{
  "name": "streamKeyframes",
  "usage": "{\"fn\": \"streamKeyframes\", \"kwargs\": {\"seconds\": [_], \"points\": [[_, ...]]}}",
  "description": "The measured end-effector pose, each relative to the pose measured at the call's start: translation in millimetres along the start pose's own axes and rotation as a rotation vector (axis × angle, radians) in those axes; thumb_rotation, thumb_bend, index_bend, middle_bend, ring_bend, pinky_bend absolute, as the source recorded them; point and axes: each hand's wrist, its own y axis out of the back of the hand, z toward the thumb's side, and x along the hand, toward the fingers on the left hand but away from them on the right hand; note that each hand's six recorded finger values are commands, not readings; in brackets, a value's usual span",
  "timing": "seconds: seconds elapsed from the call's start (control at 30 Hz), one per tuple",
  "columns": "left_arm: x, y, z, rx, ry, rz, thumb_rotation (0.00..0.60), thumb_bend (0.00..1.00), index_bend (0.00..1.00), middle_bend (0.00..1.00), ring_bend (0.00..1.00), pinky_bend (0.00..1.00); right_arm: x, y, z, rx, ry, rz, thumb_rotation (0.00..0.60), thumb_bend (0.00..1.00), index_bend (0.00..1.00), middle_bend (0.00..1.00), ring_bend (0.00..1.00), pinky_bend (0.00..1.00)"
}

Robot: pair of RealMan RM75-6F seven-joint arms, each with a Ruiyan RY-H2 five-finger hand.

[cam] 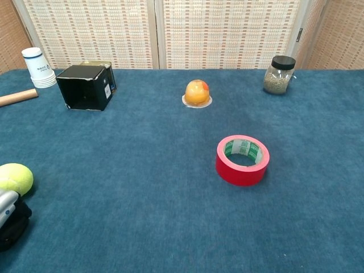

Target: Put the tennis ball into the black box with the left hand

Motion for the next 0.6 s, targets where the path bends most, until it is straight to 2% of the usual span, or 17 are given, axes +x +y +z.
{"fn": "streamKeyframes", "kwargs": {"seconds": [0.17,0.37,0.6], "points": [[10,-2,-3,-0.016,-0.008,0.011,0.6,0.72,1.0,1.0,1.0,1.0,2,1,1,0.006,0.0,-0.009,0.528,0.0,0.31,0.18,0.15,0.26],[29,6,-3,-0.046,-0.013,0.049,0.6,0.72,1.0,1.0,1.0,1.0,0,-2,1,0.017,-0.008,-0.007,0.529,0.0,0.31,0.18,0.15,0.26],[51,9,-4,-0.06,-0.012,0.049,0.6,0.72,1.0,1.0,1.0,1.0,-1,-4,1,0.027,-0.019,-0.005,0.528,0.0,0.31,0.18,0.15,0.26]]}}
